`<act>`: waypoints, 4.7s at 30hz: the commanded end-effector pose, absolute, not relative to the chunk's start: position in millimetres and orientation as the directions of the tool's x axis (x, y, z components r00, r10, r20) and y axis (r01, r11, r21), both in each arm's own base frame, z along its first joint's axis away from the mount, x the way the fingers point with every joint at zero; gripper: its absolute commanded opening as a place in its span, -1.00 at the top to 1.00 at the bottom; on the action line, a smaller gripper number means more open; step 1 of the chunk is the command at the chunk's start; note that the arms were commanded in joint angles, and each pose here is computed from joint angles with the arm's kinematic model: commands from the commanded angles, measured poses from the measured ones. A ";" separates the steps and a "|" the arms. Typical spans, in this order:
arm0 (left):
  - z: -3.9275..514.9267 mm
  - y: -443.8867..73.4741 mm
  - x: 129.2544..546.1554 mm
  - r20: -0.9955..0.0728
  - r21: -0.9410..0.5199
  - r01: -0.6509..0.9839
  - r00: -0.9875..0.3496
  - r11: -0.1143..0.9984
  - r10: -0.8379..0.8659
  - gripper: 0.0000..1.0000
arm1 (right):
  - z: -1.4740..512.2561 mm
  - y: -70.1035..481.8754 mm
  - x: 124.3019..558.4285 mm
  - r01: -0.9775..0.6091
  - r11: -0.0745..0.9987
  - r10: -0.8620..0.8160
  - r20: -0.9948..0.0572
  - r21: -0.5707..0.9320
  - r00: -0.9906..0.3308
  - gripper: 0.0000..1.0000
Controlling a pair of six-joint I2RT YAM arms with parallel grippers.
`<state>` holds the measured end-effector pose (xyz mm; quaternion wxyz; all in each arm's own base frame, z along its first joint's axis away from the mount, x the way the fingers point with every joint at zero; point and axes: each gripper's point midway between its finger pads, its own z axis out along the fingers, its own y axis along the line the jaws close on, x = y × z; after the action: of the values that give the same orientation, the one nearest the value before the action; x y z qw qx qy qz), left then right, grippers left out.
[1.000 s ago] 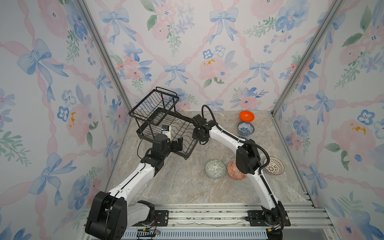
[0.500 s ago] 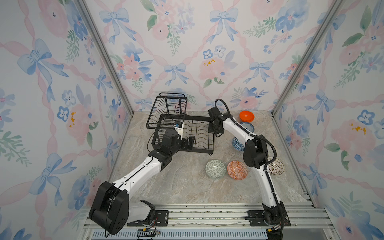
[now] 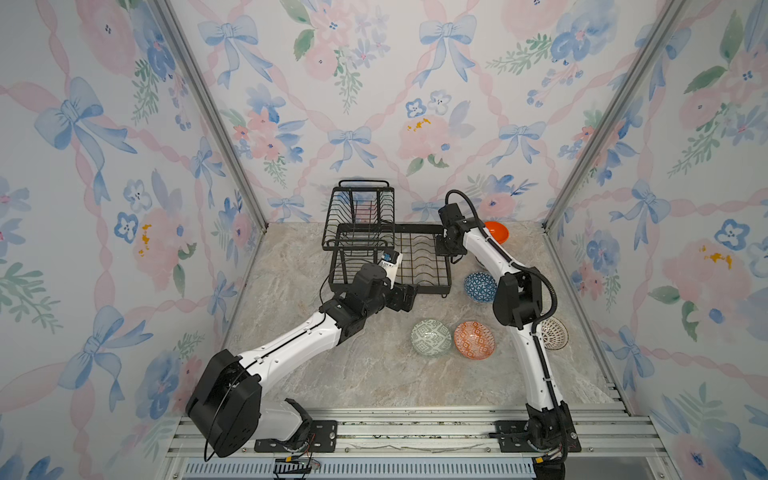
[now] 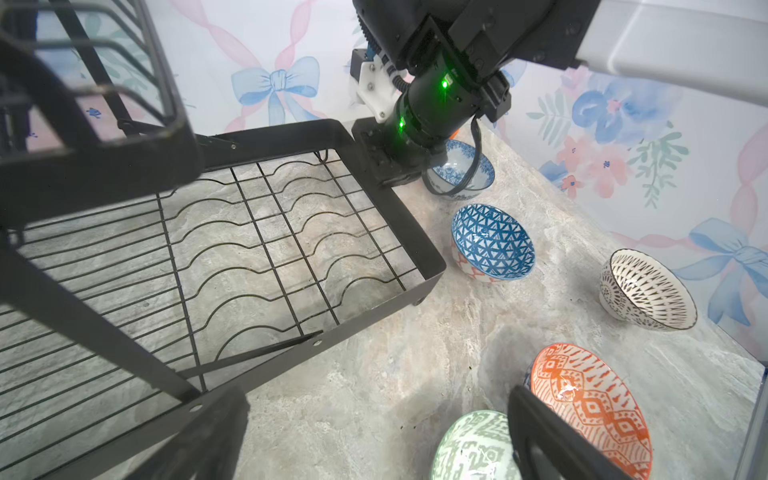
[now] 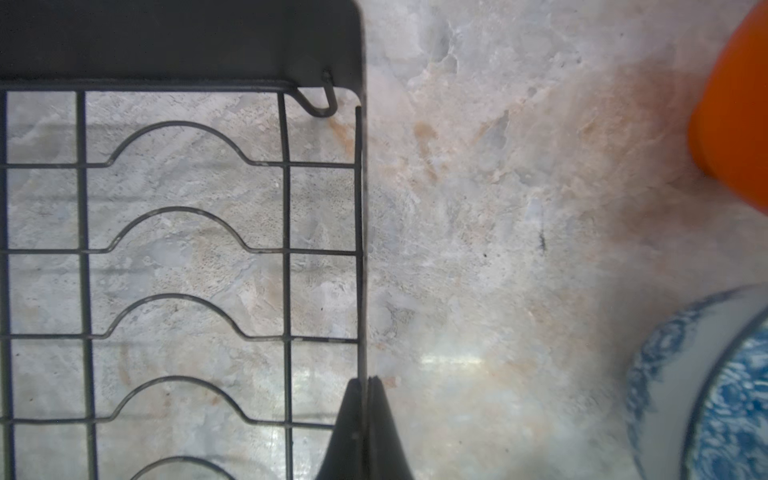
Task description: Load the bowls into the dish rack
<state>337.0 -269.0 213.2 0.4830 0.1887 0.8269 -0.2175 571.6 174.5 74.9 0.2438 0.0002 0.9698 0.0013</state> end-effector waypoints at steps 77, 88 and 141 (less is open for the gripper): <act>183.7 -310.4 326.1 -0.825 -0.050 0.543 -0.496 0.838 0.273 -0.96 | 196.5 87.6 479.1 0.241 0.964 0.131 -0.581 -0.115 -0.803 -0.94; 131.7 -309.3 288.6 -0.596 -0.260 0.413 -0.780 0.873 0.191 -0.96 | 207.9 91.6 395.1 0.230 0.921 0.373 -0.538 0.314 -0.756 -0.93; 133.2 -318.5 309.8 -0.588 -0.215 0.265 -0.804 0.940 0.092 1.00 | 208.3 116.0 305.9 0.314 0.849 0.494 -0.425 0.425 -0.759 -0.94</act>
<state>277.9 -310.6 79.9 0.2210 0.0998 0.9617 -0.1275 302.2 109.5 194.8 0.2722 0.2006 0.9292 0.1490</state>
